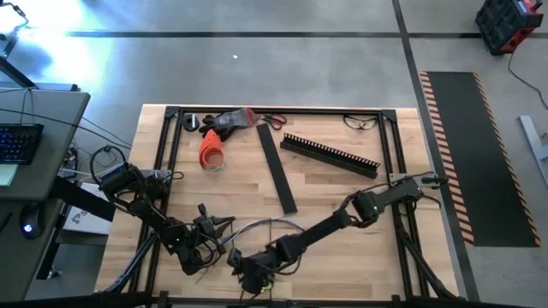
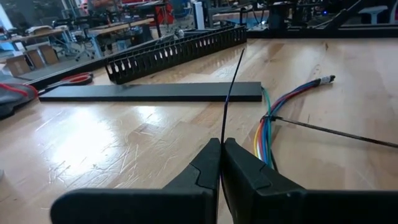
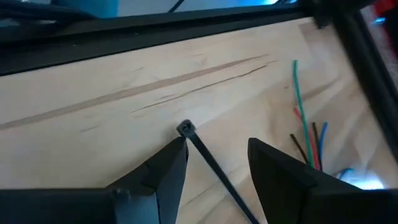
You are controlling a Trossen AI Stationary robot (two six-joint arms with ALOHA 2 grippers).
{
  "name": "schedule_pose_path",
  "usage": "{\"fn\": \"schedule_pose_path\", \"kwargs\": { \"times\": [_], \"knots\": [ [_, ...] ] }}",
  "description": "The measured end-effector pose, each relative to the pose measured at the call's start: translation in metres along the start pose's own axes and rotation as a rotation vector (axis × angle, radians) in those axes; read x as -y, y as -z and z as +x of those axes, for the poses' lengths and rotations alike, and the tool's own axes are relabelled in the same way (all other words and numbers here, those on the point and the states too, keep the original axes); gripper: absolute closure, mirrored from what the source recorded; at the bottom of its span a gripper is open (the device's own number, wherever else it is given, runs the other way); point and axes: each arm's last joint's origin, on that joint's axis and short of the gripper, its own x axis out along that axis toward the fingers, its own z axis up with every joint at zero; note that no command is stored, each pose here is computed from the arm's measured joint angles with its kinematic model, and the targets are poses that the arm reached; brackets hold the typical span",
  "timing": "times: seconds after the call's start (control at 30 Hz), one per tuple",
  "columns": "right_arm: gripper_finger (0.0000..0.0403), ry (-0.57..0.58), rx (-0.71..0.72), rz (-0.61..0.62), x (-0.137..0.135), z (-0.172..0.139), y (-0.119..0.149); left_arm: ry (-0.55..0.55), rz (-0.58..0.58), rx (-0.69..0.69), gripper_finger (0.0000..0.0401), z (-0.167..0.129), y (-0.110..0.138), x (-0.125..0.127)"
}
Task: Ziptie cables
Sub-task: Wrap the black zip tie on the cables
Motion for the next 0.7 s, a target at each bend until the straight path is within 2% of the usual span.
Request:
{"fn": "schedule_pose_path", "kwargs": {
  "times": [0.13, 0.33, 0.7],
  "knots": [
    [0.0242, -0.076, -0.029, -0.026, 0.013, -0.005, 0.003, -0.001, 0.000, 0.001, 0.0401, 0.000, 0.000, 0.000],
    [0.0245, -0.097, 0.015, -0.056, 0.019, -0.004, 0.008, -0.002, 0.008, 0.002, 0.0401, 0.000, 0.000, 0.000],
    [0.0298, -0.055, 0.052, -0.051, 0.018, 0.006, 0.010, 0.025, 0.013, -0.014, 0.0401, -0.005, 0.003, -0.001]
  ]
}}
